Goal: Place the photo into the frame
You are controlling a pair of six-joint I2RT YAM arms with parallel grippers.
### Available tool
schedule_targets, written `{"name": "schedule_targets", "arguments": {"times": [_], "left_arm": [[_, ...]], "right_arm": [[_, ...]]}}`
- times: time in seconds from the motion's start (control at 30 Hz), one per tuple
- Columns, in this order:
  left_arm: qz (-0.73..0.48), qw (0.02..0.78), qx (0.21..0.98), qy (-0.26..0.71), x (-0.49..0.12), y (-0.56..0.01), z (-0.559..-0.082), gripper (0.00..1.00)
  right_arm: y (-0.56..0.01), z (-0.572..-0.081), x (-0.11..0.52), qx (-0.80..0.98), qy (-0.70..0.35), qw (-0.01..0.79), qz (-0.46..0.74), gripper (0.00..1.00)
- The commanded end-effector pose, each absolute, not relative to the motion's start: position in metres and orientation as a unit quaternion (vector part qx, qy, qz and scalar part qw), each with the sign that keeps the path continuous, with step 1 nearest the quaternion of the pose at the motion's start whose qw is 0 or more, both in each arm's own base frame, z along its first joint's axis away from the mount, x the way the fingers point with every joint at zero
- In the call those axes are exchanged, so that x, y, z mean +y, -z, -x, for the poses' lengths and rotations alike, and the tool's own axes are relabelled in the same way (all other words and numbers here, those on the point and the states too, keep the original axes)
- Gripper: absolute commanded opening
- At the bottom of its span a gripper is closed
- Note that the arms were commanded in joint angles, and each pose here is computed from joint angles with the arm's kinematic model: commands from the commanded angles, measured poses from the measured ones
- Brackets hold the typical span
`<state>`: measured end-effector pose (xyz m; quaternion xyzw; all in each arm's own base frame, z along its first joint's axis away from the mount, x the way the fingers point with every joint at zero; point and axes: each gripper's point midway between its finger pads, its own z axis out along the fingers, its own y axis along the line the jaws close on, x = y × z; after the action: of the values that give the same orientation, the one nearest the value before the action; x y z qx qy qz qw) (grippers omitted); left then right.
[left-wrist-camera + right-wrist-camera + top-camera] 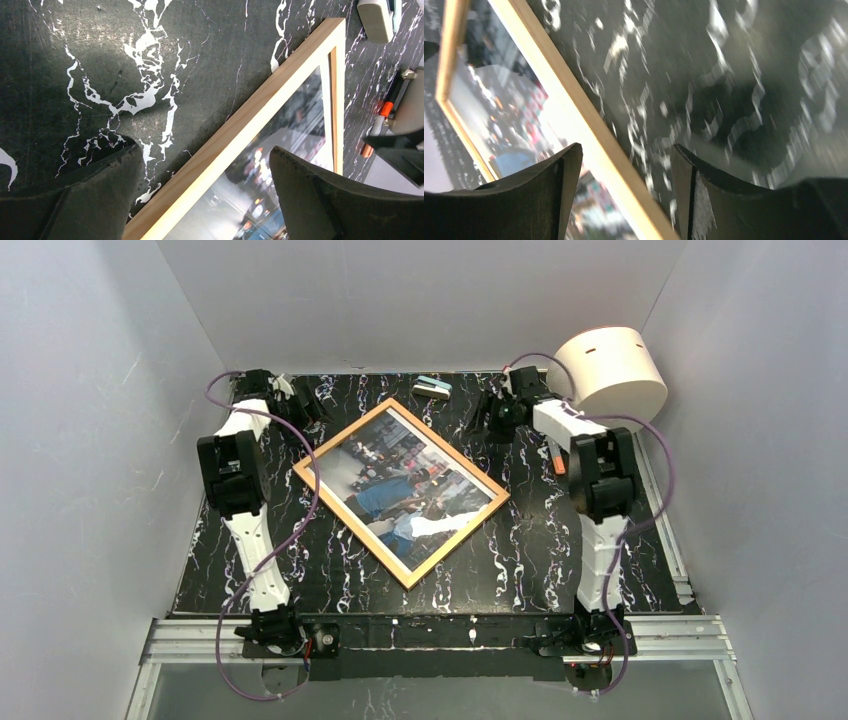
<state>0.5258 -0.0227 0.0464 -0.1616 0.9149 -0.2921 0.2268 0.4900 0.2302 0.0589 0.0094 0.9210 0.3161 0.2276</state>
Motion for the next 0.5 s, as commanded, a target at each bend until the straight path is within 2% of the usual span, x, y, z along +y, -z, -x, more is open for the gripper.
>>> {"name": "schedule_targets", "arguments": {"times": [0.0, 0.13, 0.27, 0.47], "left_arm": [[0.164, 0.185, 0.926, 0.284, -0.030, -0.030, -0.493, 0.99], [0.176, 0.177, 0.926, 0.284, -0.033, -0.026, -0.475, 0.98], [0.183, 0.159, 0.924, 0.294, -0.044, -0.025, -0.453, 0.98], [0.212, 0.136, 0.926, 0.283, -0.048, -0.029, -0.423, 0.90]], "right_arm": [[-0.104, -0.445, 0.194, 0.934, -0.216, 0.276, -0.068, 0.73], [-0.084, -0.366, 0.162, 0.955, -0.130, 0.232, -0.132, 0.76], [-0.058, -0.299, 0.152, 0.966, -0.119, 0.156, -0.168, 0.81], [-0.041, -0.271, 0.168, 0.960, -0.175, 0.110, -0.191, 0.85]]}}
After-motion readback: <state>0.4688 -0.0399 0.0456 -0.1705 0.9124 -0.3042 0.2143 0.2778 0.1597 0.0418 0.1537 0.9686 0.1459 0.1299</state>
